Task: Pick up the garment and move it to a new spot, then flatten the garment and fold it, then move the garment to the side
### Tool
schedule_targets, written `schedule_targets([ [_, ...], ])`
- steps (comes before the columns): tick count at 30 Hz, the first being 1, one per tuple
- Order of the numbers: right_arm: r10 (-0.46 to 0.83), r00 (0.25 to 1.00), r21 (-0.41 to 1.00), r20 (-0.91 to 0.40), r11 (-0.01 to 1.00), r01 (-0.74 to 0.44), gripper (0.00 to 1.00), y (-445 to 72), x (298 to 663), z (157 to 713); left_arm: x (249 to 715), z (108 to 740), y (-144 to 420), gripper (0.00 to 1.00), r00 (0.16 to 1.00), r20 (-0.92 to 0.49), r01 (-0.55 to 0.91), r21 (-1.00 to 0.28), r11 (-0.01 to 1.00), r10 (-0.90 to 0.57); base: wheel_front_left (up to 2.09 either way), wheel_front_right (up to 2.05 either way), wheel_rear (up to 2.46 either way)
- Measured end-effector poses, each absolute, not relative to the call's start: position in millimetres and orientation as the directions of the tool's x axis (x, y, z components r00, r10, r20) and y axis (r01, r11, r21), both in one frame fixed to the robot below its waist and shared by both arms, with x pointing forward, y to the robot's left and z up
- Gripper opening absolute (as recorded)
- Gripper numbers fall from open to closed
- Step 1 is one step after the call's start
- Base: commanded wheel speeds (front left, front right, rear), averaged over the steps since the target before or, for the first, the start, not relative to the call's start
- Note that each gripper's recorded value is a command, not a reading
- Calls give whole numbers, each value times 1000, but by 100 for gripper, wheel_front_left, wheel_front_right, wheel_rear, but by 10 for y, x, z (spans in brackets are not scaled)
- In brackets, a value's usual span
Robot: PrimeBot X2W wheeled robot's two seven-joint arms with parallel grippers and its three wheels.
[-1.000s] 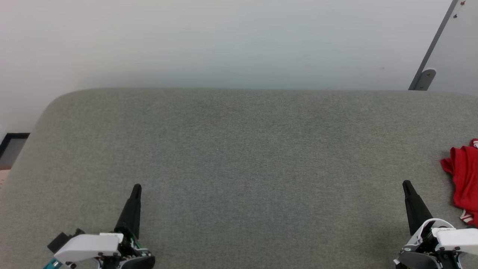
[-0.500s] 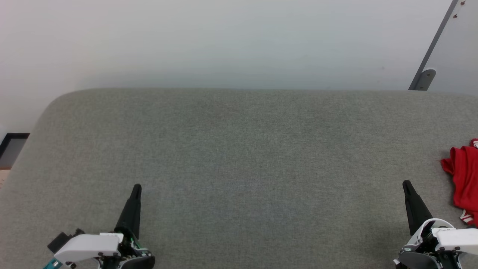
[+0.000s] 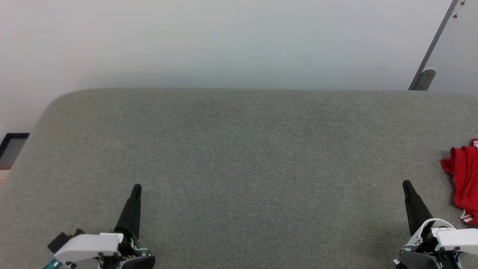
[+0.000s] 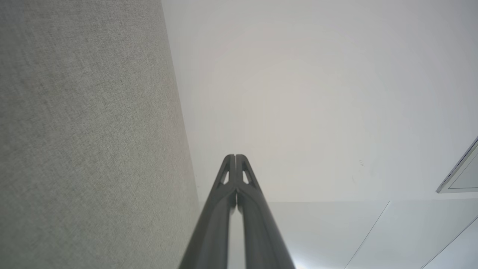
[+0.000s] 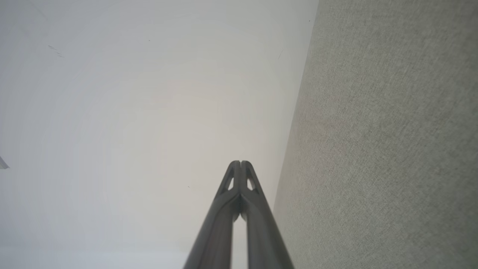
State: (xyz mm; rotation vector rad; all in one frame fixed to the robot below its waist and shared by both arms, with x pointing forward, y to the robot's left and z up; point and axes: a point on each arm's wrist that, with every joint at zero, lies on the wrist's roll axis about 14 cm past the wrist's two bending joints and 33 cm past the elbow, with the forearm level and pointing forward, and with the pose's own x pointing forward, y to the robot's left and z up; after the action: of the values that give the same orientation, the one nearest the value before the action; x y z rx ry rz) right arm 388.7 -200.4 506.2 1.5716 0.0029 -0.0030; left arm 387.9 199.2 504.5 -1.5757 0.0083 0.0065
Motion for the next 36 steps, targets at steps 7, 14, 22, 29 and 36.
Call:
schedule_targets([
  [7,0,1000,1000,-4,-1,4,0,-2004,3887,5061,3880,5046,1992,0,1000,-9,-9,-1000,-5,-1,0,0,0],
  [14,0,1000,1000,-4,-1,4,0,-2004,3886,5062,3879,5046,1992,0,1000,-9,-9,-1000,-5,-1,0,0,0],
  [22,0,1000,1000,-4,-1,4,0,-2004,3886,5062,3879,5046,1991,0,1000,-9,-9,-1000,-5,-2,0,0,0],
  [29,0,1000,1000,-4,-1,4,0,-2004,3887,5062,3880,5046,1991,0,1000,-9,-9,-1000,-5,-2,0,0,0],
  [36,0,1000,1000,-4,-1,4,0,-2004,3887,5062,3879,5046,1992,0,1000,-9,-9,-1000,-5,-1,0,0,0],
])
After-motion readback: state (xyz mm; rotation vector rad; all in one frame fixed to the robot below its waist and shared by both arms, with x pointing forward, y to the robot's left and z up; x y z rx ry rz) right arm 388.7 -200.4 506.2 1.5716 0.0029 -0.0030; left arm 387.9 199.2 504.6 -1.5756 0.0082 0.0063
